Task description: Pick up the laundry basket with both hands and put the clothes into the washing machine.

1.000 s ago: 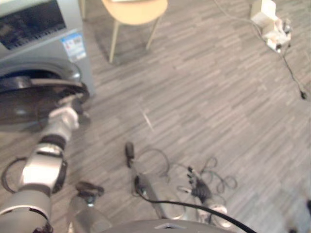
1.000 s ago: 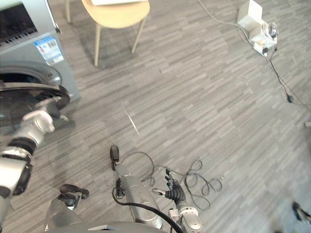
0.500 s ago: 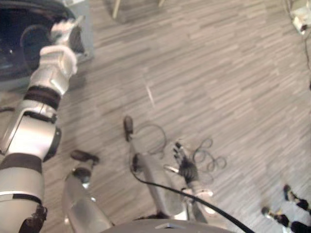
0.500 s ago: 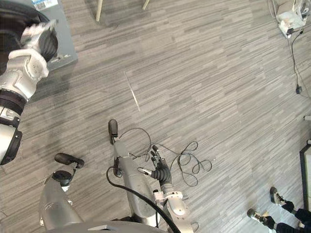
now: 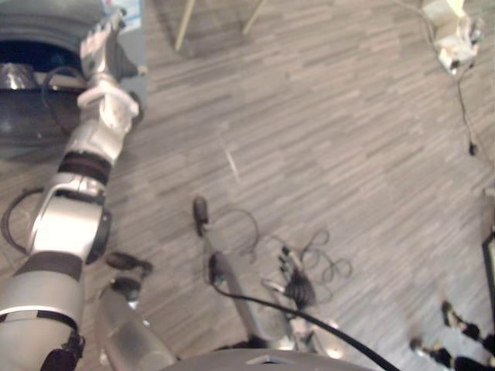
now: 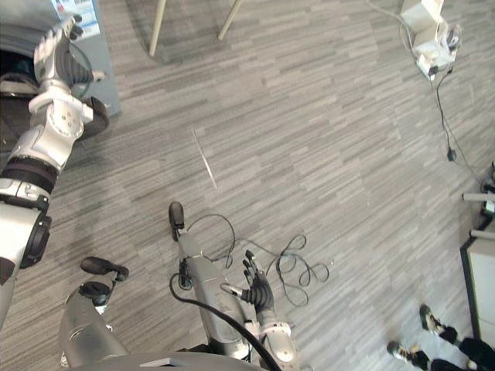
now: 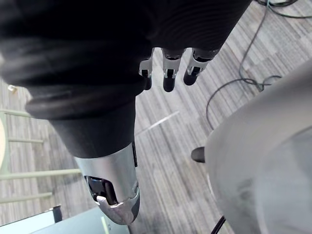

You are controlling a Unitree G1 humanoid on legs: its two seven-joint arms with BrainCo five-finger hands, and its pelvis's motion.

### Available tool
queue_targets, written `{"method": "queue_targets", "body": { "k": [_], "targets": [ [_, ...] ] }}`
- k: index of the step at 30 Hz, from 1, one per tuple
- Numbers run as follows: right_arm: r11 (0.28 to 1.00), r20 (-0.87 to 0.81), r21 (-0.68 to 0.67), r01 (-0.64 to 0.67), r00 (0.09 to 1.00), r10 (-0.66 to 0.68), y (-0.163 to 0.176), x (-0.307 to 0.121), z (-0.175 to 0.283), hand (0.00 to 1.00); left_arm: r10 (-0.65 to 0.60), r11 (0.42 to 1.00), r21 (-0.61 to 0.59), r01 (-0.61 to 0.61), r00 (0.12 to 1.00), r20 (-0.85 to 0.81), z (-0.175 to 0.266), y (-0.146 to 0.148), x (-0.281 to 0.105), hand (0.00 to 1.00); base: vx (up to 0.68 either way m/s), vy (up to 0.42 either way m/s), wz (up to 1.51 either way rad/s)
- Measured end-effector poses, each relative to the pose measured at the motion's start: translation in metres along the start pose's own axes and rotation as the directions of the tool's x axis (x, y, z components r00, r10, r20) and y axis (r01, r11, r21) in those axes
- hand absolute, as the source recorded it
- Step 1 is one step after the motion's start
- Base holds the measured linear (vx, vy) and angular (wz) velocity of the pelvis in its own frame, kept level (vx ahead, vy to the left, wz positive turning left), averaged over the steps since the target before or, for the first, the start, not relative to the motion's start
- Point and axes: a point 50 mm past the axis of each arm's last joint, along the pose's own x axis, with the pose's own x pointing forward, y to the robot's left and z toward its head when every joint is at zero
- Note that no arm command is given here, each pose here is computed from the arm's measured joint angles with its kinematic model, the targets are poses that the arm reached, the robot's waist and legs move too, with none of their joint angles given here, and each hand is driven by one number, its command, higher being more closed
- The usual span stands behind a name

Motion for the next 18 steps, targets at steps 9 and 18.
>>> {"method": "queue_targets", "body": {
  "k": [9,18],
  "targets": [
    [0.957,-0.301,-0.239,0.163,0.925,-0.232,-0.074,-0.018,-0.053,0.0,-0.624,0.696,-0.575,0.429,0.758,-0.191,-0.036,-0.139,-0.274,0.0,0.17,-0.008,0.57],
    [0.922,-0.437,-0.22,0.319,0.812,-0.386,-0.105,-0.03,-0.073,0.0,-0.766,0.617,-0.776,0.132,0.326,-0.554,-0.087,-0.106,-0.441,0.0,0.09,0.251,1.11]
  ]
}}
